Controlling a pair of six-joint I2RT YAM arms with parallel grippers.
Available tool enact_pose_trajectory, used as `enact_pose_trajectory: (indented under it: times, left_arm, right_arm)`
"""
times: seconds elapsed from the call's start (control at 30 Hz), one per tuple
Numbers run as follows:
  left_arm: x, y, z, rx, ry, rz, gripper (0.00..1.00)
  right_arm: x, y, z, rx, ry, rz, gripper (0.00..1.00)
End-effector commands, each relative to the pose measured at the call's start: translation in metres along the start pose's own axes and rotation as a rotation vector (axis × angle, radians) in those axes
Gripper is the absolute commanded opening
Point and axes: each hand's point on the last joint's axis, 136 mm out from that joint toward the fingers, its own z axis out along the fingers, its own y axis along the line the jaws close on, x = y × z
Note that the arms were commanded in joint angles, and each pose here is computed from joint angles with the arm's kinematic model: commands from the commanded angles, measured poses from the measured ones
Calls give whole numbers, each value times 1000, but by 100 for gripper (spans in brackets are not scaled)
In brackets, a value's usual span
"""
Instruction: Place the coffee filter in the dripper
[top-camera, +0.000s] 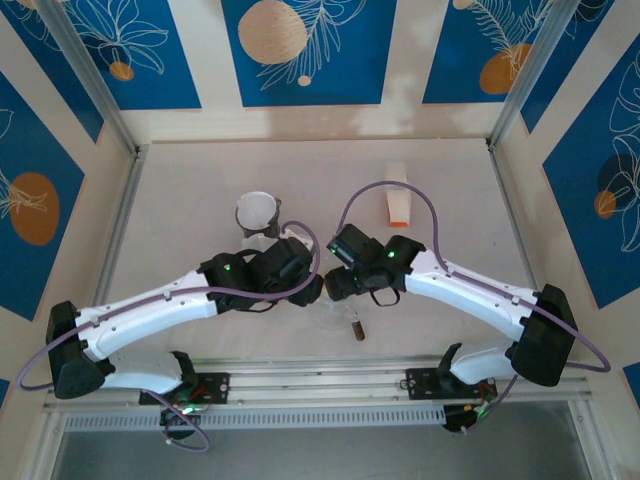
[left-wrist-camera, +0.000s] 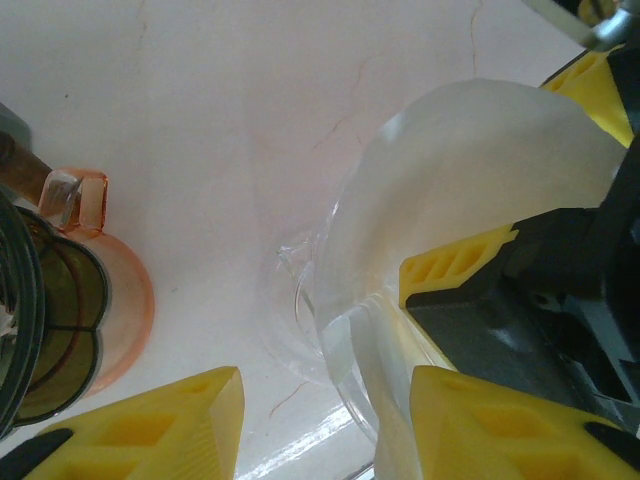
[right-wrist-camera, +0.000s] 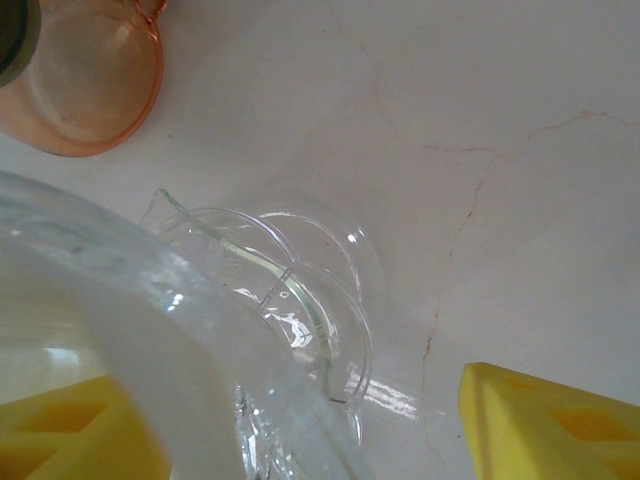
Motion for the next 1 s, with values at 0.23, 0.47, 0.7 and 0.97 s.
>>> enact_pose_trajectory:
  times: [0.23,0.47,0.7,0.97]
  left_arm:
    - [5,-2,3,13,14,-2,48]
    - [4,-2,0,14,5,-8,48]
    - [-1,-3,-6,35,-31,-23,57]
    - [6,1,1,5,8,-14,44]
  right_arm:
    - [10,-6,12,34,32,0,72]
    - [10,-5,15,38,35,3,72]
    - [10,-6,14,37,33,6,72]
    - [7,-5,11,35,19,7,72]
